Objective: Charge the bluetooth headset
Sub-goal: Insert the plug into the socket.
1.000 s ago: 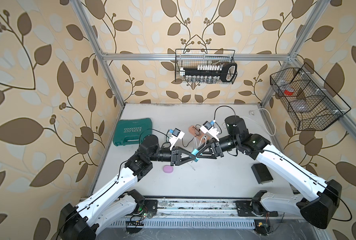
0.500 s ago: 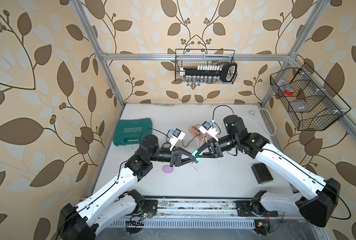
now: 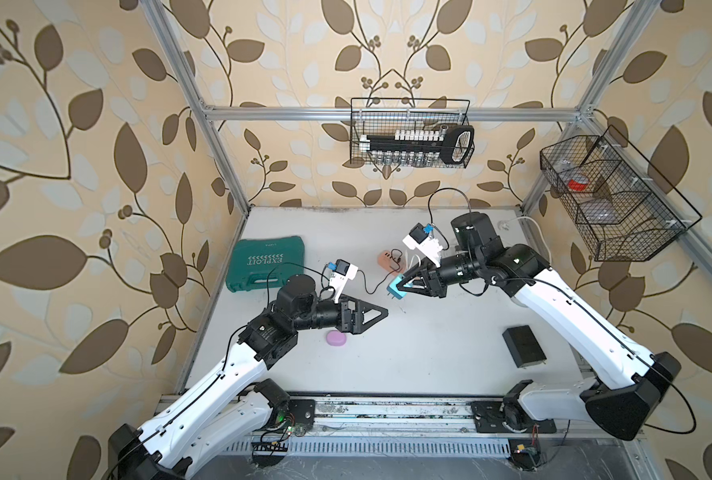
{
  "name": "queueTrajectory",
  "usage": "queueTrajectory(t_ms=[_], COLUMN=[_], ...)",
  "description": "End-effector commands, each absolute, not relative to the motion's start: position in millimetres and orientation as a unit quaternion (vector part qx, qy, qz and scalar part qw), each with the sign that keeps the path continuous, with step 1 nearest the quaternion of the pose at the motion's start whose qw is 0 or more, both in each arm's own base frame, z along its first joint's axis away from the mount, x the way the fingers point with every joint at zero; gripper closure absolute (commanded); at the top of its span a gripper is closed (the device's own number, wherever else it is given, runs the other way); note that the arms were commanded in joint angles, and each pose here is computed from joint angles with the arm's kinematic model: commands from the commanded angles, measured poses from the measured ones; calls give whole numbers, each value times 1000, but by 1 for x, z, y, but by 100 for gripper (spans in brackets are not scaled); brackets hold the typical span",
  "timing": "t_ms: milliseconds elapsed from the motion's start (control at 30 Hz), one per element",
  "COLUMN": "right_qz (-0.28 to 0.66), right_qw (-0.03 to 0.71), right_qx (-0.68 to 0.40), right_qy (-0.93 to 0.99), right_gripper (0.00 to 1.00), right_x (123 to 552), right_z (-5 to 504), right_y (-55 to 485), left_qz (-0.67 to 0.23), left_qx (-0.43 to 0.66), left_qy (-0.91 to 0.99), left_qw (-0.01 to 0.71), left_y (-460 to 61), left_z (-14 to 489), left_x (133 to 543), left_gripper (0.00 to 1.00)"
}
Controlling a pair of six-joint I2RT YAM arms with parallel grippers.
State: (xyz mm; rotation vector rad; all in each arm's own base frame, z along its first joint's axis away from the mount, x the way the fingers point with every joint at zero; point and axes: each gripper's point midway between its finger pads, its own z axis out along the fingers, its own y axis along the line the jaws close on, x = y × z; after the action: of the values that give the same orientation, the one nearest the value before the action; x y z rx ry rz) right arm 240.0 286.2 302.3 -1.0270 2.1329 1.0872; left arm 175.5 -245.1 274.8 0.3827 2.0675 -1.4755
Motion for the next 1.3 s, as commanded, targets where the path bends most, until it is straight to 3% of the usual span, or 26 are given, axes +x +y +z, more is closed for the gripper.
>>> queueTrajectory(t_ms=[0, 167, 333, 533, 733, 1267], right_qz=[337, 352, 350, 247, 152, 28], right_qw=[279, 290, 261, 146, 118, 248], right_qx=[-398, -415, -461, -482, -459, -423], right_qy=[806, 787, 772, 828, 867, 871], right_gripper=[76, 76, 75, 75, 76, 76], right_x=[272, 301, 302, 304, 329, 387], right_z=[276, 279, 255, 165, 117, 93], right_y=[287, 327, 354, 309, 263, 228], left_qz=[-529, -533, -532, -530, -534, -530], left_qx=[118, 120, 123, 128, 137, 137], left_qy=[781, 779, 777, 776, 773, 775], left_qw=[310, 308, 314, 316, 315, 316], left_y=[-234, -234, -233, -232, -235, -234], left_z=[271, 273, 276, 275, 278, 277], left_x=[183, 181, 180, 178, 178, 178], left_gripper=[1, 1, 1, 1, 1, 1])
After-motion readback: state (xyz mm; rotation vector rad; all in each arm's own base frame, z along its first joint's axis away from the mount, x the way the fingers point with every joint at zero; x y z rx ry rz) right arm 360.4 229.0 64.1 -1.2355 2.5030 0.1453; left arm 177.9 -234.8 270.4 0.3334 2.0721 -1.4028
